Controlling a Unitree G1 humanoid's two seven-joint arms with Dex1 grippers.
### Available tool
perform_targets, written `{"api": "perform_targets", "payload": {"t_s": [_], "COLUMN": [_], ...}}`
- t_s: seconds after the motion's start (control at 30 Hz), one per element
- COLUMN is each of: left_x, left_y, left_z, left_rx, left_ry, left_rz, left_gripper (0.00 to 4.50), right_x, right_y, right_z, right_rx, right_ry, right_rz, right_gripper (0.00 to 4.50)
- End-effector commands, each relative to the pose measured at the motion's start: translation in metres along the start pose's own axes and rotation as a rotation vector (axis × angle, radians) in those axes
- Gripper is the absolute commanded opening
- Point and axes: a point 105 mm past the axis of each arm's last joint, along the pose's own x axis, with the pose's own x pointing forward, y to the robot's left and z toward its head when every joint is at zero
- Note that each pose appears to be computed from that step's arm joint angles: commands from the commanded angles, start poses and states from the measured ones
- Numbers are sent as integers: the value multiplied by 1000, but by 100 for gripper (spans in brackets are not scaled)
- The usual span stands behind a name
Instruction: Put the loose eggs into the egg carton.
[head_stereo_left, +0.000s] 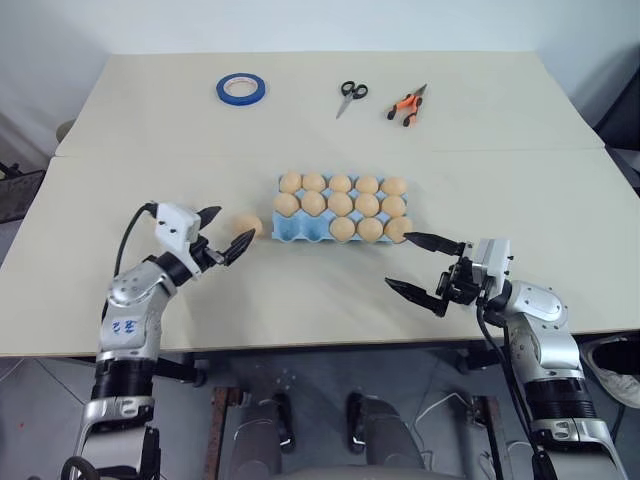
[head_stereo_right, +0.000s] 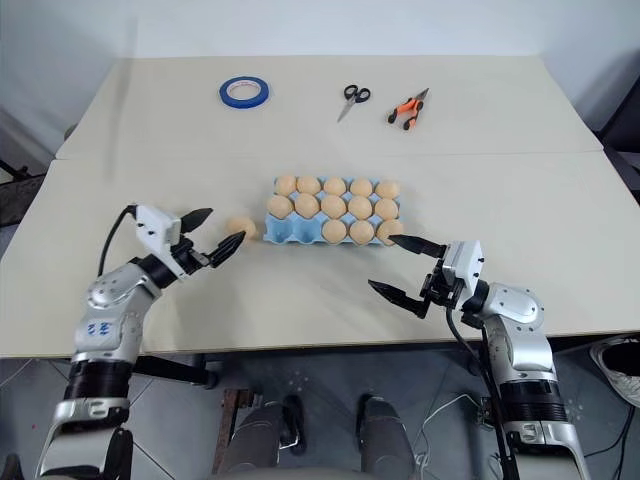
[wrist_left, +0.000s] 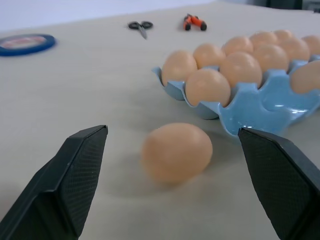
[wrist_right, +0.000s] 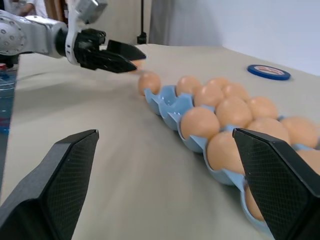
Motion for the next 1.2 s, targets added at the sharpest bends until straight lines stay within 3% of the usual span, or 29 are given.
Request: {"api": "perform_targets", "payload": {"t_s": [0.03, 0.17, 0.27, 0.43, 0.6, 0.73, 0.97, 1.1, 1.2], "left_x": [26, 38, 40, 40, 44, 58, 87, 98, 101], "left_y": [-3, -2, -2, -3, -23, -53, -90, -86, -84], "left_z": [-4, -9, -12, -1, 45, 61, 45, 39, 34], "left_rx": [18, -3, 7, 24, 54, 70, 84, 64, 51], "left_ry": [23, 36, 47, -9, -183, -206, -116, -83, -60], "left_rz": [-29, -18, -22, -39, -159, -304, -444, -401, -393], "left_gripper": [446, 446, 389, 248, 245, 245, 245, 245, 336], "right_x": [1, 1, 0, -1, -1, 0, 1, -1, -3], "right_y": [0, 1, 3, 4, 4, 3, 2, 3, 5], "right_z": [15, 18, 18, 18, 18, 17, 18, 20, 21], "right_rx": [-46, -48, -47, -45, -44, -42, -49, -52, -52], "right_ry": [-39, -48, -47, -46, -45, -46, -49, -50, -51], "right_rz": [-15, -39, -50, -63, -67, -66, -75, -84, -89], "right_gripper": [450, 450, 450, 450, 450, 450, 450, 450, 450]}}
